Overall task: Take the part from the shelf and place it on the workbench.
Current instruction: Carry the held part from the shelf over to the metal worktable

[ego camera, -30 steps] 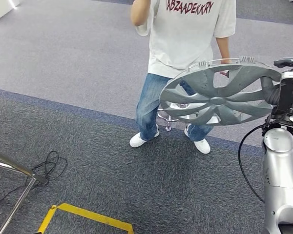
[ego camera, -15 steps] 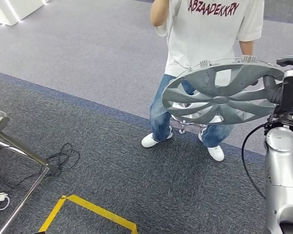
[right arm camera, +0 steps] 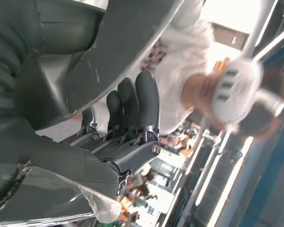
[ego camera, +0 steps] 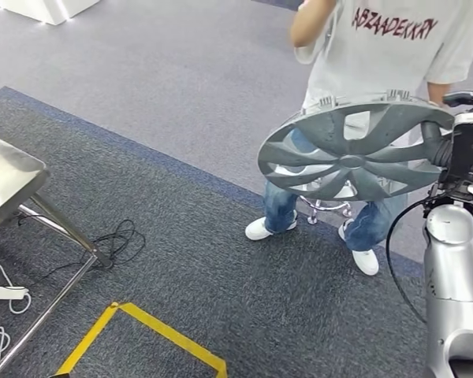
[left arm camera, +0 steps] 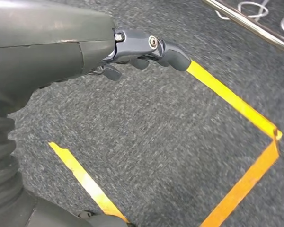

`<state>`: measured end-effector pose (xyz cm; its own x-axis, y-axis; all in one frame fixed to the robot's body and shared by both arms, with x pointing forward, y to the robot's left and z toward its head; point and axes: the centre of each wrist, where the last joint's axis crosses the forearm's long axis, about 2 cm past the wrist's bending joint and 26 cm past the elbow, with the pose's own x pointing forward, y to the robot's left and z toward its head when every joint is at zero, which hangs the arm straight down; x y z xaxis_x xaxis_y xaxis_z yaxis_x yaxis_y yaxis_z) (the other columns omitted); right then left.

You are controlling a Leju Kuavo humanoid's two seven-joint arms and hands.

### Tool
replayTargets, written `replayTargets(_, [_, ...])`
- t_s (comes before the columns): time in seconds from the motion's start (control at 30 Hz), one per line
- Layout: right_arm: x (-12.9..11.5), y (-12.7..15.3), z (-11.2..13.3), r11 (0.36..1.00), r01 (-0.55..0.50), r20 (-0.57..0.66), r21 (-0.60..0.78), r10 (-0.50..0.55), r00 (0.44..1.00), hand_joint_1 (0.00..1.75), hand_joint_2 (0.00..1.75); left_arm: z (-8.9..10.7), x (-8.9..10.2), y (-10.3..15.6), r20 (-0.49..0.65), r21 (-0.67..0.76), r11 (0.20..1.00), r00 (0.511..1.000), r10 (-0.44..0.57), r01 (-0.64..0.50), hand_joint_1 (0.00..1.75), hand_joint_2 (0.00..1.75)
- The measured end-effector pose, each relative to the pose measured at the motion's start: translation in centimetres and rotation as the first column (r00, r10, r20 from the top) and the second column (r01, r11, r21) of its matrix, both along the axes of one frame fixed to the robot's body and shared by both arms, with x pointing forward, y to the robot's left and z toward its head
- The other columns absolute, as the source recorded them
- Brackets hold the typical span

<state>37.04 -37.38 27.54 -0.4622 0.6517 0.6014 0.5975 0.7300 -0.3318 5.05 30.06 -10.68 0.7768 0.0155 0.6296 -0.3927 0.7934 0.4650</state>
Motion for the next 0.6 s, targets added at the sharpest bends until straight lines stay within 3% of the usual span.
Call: replayTargets(0.6, [0.03, 0.07, -0.09, 1.0, -0.002, -0.006, -0.007, 0.002, 1.0, 1.75, 1.75, 0.01, 0.04, -0.19, 0.001, -0.002, 1.0, 1.0, 0.003, -0.003, 0.0, 1.75])
